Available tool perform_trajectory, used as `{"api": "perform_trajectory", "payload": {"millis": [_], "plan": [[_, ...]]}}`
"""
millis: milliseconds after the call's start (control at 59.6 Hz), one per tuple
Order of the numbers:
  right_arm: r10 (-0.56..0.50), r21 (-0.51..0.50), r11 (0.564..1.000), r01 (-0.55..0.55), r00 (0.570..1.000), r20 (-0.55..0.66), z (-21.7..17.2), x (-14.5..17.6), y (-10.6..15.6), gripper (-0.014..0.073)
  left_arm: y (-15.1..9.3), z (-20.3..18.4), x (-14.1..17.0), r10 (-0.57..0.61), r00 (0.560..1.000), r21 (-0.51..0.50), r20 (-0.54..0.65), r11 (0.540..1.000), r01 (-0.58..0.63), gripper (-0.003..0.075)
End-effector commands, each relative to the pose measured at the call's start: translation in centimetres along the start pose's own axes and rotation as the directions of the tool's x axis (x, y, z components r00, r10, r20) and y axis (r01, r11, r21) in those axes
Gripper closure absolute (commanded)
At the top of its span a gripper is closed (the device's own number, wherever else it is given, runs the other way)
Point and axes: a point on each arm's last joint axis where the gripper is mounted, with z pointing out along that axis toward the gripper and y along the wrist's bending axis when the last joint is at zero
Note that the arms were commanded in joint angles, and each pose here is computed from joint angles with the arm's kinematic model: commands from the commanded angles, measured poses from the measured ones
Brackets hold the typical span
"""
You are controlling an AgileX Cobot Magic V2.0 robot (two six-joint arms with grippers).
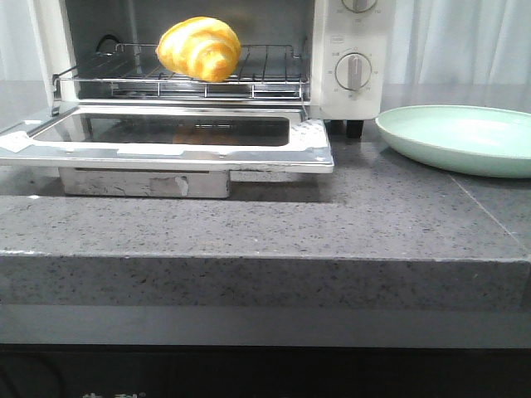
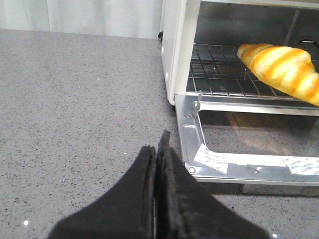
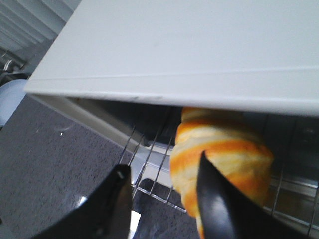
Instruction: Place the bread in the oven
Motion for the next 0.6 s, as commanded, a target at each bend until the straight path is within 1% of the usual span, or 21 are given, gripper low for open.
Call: {"api": "perform_trajectory", "payload": {"millis": [0, 34, 84, 117, 218, 285, 352, 436, 487, 520, 587], "plan": [[-0.081, -0.044, 0.996, 0.083, 0.996, 0.038, -3.3, -1.7, 2.0, 0.0517, 0.0, -0.2, -1.5, -0.012, 0.995, 0.0, 0.094, 1.0, 0.012, 0.0741], [-0.108, -0.044, 0.993, 0.109, 0.994, 0.026, -3.8, -1.8, 2.2, 0.0577, 0.0, -0.2, -1.5, -0.012, 0.995, 0.0, 0.094, 1.0, 0.012, 0.0741], [-0.139, -0.042, 0.989, 0.139, 0.99, 0.016, -4.8, -2.0, 2.4, 0.0642, 0.0, -0.2, -1.5, -0.012, 0.995, 0.0, 0.094, 1.0, 0.012, 0.0741], [-0.158, -0.038, 0.987, 0.158, 0.987, 0.007, -5.3, -2.1, 2.4, 0.0669, 0.0, -0.2, -1.5, -0.012, 0.995, 0.0, 0.094, 1.0, 0.012, 0.0741], [-0.22, -0.008, 0.975, 0.22, 0.975, -0.033, -7.5, -2.7, 1.9, 0.0655, 0.0, -0.2, -1.5, -0.012, 0.995, 0.0, 0.094, 1.0, 0.012, 0.0741], [-0.274, 0.038, 0.96, 0.277, 0.959, -0.076, -9.4, -3.2, 1.2, 0.0655, 0.0, -0.2, -1.5, -0.012, 0.995, 0.0, 0.094, 1.0, 0.012, 0.0741], [-0.3, 0.112, 0.943, 0.313, 0.946, -0.119, -11.5, -3.6, 0.4, 0.0656, 0.0, -0.2, -1.5, -0.012, 0.995, 0.0, 0.094, 1.0, 0.012, 0.0741], [-0.312, 0.251, 0.906, 0.341, 0.939, -0.145, -14.2, -4.2, -0.6, 0.0656, 0.0, -0.2, -1.5, -0.012, 0.995, 0.0, 0.094, 1.0, 0.012, 0.0741], [-0.318, 0.363, 0.863, 0.351, 0.936, -0.148, -16.1, -4.6, -1.1, 0.0656, 0.0, -0.2, -1.5, -0.012, 0.995, 0.0, 0.094, 1.0, 0.012, 0.0741], [-0.325, 0.418, 0.835, 0.358, 0.934, -0.15, -17.1, -4.7, -1.4, 0.0656, 0.0, -0.2, -1.5, -0.012, 0.995, 0.0, 0.094, 1.0, 0.012, 0.0741], [-0.33, 0.491, 0.793, 0.36, 0.932, -0.15, -18.9, -4.7, -1.4, 0.0656, 0.0, -0.2, -1.5, -0.012, 0.995, 0.0, 0.094, 1.0, 0.012, 0.0741]]}}
